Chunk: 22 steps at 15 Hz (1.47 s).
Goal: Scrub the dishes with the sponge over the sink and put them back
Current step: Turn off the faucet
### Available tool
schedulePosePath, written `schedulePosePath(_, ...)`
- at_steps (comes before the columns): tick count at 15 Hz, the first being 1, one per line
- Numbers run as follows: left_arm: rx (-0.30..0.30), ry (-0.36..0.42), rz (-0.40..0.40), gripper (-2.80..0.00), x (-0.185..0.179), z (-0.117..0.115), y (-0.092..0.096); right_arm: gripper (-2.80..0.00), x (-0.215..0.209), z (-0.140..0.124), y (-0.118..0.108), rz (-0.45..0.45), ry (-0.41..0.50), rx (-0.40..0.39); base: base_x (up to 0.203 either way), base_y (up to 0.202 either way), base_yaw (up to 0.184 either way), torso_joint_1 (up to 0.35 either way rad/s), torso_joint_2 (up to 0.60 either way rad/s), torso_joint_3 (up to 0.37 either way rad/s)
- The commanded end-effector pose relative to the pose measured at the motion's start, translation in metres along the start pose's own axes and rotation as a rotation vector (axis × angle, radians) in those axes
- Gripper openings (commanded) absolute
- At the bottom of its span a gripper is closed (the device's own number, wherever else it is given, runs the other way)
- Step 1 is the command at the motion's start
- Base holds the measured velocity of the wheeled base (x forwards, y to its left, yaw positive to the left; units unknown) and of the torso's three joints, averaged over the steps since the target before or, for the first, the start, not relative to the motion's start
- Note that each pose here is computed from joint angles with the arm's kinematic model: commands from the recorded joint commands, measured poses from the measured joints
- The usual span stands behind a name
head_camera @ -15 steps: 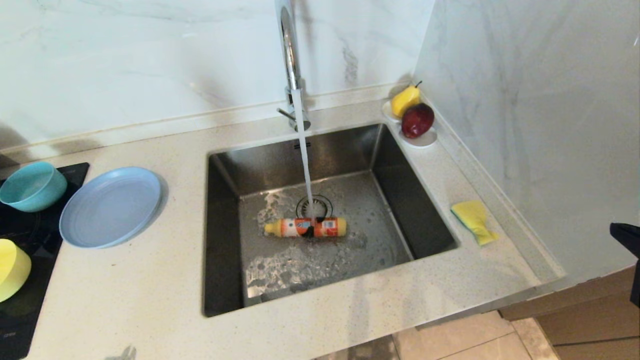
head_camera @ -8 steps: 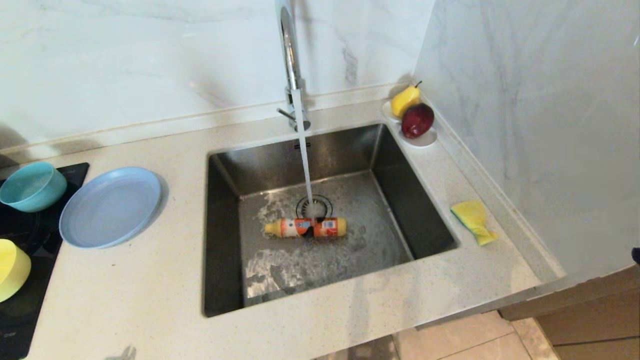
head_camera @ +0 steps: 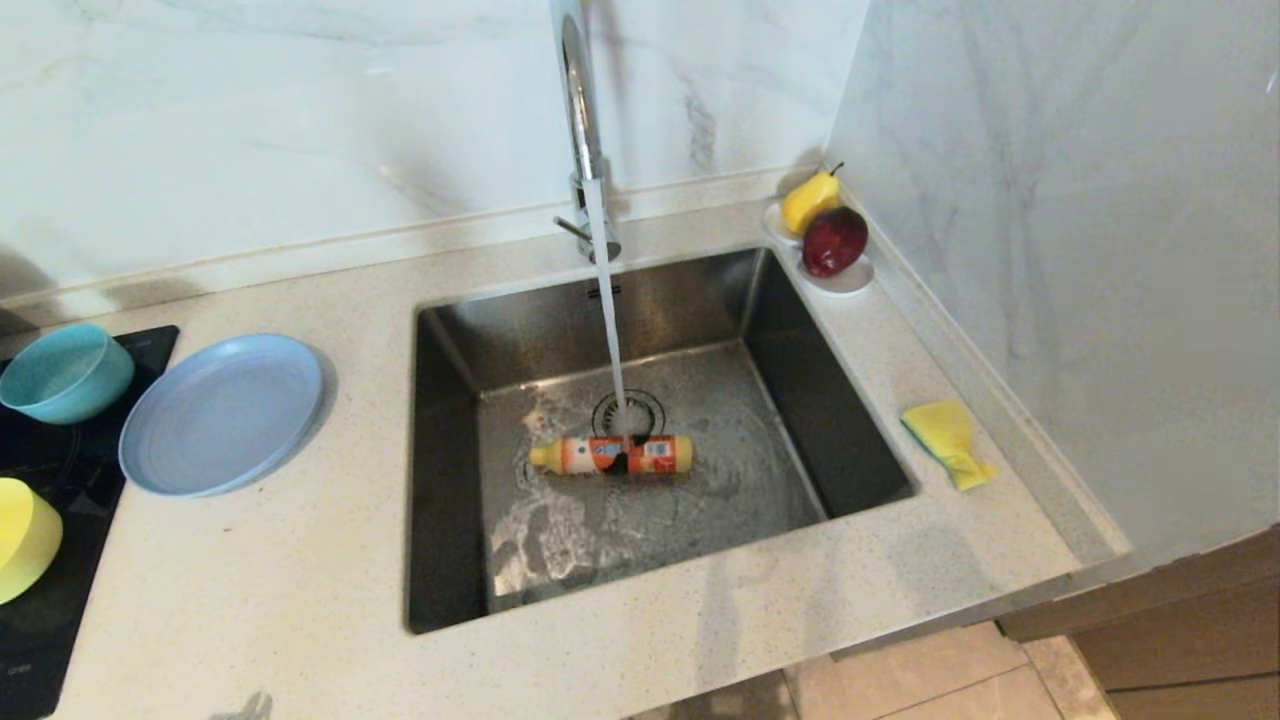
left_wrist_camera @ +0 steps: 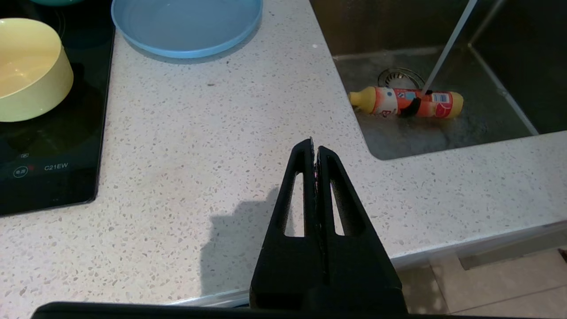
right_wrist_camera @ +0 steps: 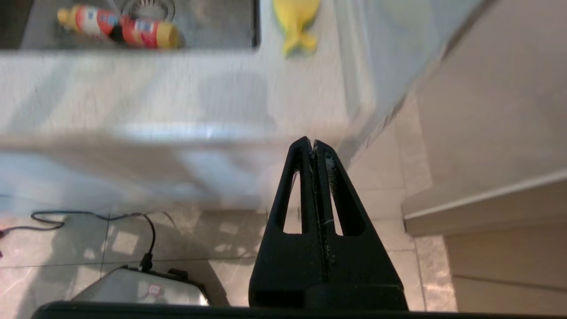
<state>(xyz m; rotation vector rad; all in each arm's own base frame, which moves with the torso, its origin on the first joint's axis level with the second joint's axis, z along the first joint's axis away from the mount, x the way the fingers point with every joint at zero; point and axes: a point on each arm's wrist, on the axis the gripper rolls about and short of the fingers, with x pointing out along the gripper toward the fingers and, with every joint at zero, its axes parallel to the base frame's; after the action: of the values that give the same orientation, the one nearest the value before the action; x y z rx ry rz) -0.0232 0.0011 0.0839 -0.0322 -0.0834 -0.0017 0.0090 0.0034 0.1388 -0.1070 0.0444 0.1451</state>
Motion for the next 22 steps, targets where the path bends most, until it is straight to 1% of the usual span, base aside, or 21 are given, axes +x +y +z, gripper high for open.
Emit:
schedulePosePath(1,0.0,0.033,0.001,-2.8,0.002,-0.01,0.0,-2.8,-0.014,-0.038,0.006,-0.007,-0.03,-0.003,0.0,0.0,0.0,0.0,0.0,0.0)
schedulePosePath(3,0.0,0.031,0.001,-2.8,0.002,-0.01,0.0,-2.8,-0.022,-0.048,0.008,-0.015,-0.047,0.001,0.0,0.0,0.0,0.0,0.0,0.0)
schedulePosePath(4,0.0,0.031,0.001,-2.8,0.002,-0.01,0.0,-2.8,-0.028,-0.053,0.009,-0.035,-0.053,0.001,0.0,0.0,0.0,0.0,0.0,0.0)
schedulePosePath(6,0.0,0.031,0.001,-2.8,0.002,-0.01,0.0,-2.8,-0.031,-0.064,0.009,-0.118,-0.021,0.009,0.0,0.0,0.0,0.0,0.0,0.0)
schedulePosePath(7,0.0,0.033,0.001,-2.8,0.002,-0.01,0.0,-2.8,-0.029,-0.064,0.008,-0.135,-0.043,0.018,0.0,0.0,0.0,0.0,0.0,0.0)
schedulePosePath(11,0.0,0.03,0.001,-2.8,0.002,-0.009,0.0,-2.8,-0.029,-0.064,0.008,-0.14,-0.048,0.068,0.0,0.0,0.0,0.0,0.0,0.0)
schedulePosePath(22,0.0,0.03,0.001,-2.8,0.002,-0.009,0.0,-2.8,-0.029,-0.064,0.008,-0.142,-0.048,0.068,0.0,0.0,0.0,0.0,0.0,0.0)
